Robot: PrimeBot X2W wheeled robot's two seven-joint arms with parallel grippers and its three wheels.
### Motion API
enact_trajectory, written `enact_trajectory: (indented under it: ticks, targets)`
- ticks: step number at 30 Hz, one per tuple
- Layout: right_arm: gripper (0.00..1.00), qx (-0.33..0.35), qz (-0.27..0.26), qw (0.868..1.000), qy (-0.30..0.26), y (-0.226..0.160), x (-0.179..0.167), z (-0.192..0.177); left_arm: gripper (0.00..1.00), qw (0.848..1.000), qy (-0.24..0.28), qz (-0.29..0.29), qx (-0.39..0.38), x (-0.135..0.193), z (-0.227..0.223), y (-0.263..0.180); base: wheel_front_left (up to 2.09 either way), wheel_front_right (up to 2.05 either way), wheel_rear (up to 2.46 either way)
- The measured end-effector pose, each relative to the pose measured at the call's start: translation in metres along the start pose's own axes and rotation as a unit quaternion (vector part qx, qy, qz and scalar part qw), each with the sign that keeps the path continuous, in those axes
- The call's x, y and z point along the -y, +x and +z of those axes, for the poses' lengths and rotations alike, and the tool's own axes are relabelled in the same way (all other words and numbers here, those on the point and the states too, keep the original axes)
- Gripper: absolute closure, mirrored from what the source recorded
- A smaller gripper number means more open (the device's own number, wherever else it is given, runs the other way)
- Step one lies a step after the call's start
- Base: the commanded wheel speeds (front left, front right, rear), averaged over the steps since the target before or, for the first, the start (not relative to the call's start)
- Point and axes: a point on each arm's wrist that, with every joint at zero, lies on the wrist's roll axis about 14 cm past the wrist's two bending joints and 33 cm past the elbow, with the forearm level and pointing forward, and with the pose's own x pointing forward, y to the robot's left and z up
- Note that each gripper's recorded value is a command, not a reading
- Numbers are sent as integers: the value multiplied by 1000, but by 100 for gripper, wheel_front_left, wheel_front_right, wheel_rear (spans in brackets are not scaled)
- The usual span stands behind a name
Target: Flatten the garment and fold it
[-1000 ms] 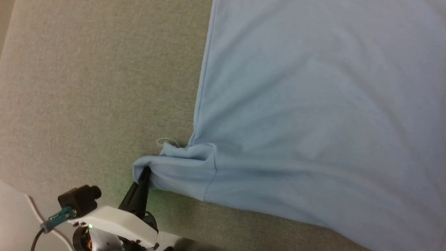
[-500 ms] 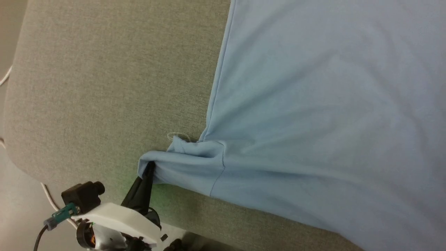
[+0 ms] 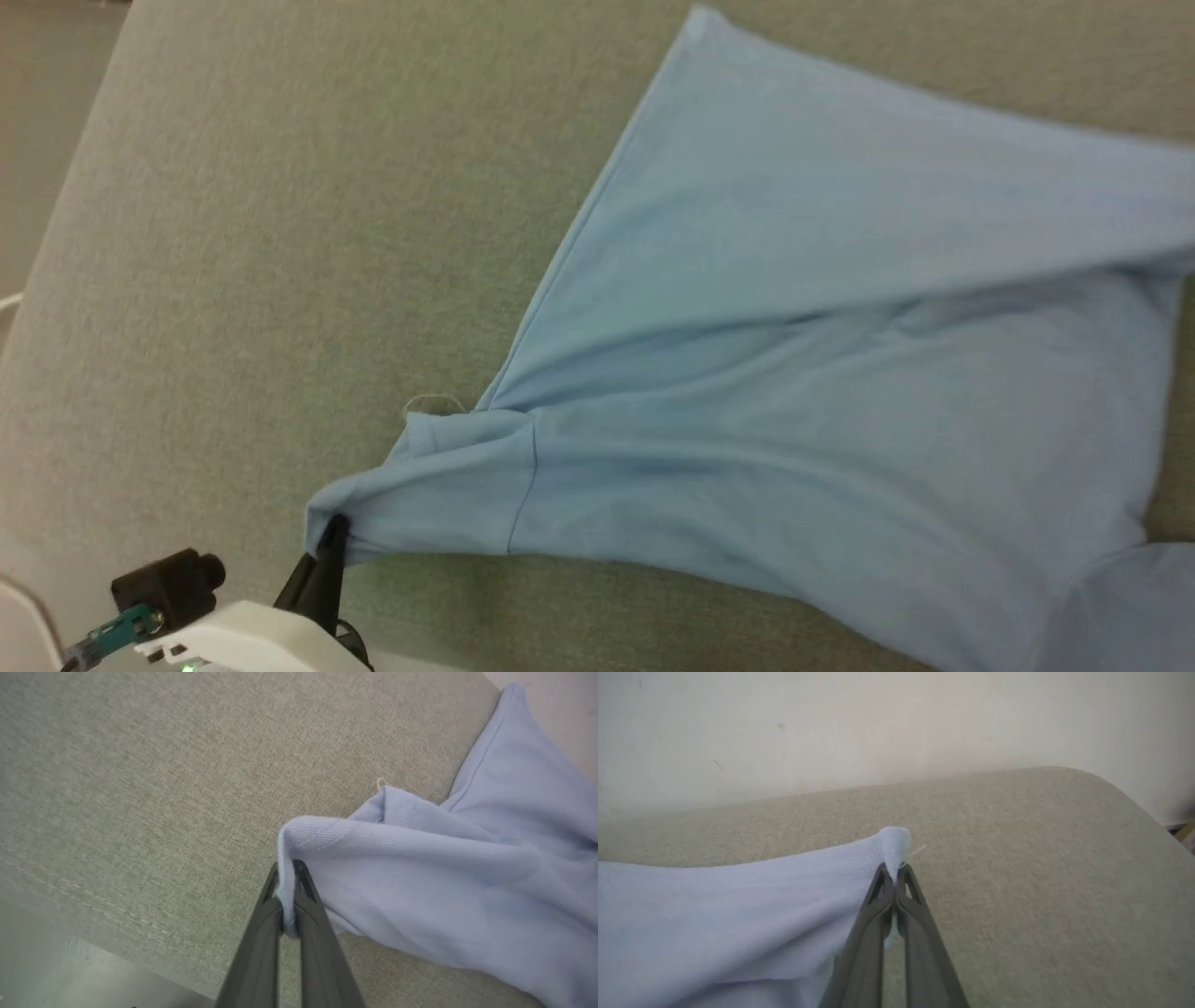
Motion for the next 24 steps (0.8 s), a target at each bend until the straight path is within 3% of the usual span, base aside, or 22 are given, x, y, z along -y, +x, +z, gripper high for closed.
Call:
enact_trajectory:
  ticks: [4,8,12,17,21,22,23,24]
  targets:
    - [100,-37,-35,998,19,-54,30,-21,100,1000,5,-23,15,10,11,-7,0,0,0]
    - [100,-119,-77,990,15,-107,63,-53,100,999,9,-49,20,25,15,-10,0,0,0]
    - [100,-214,-107,970,27,-152,87,-89,100,997,15,-76,23,41,18,-10,0,0,0]
    - [100,-328,-131,934,49,-199,104,-133,100,994,28,-102,28,57,24,-10,0,0,0]
    - [100,-340,-131,929,63,-204,106,-140,100,993,34,-110,29,63,25,-10,0,0,0]
    - [65,-338,-130,930,63,-203,106,-140,100,993,36,-111,27,64,24,-10,0,0,0]
    - [0,-334,-130,931,63,-202,105,-140,100,993,36,-112,27,64,24,-10,0,0,0]
    - [0,-330,-130,933,63,-201,105,-139,100,993,37,-113,27,64,25,-10,0,0,0]
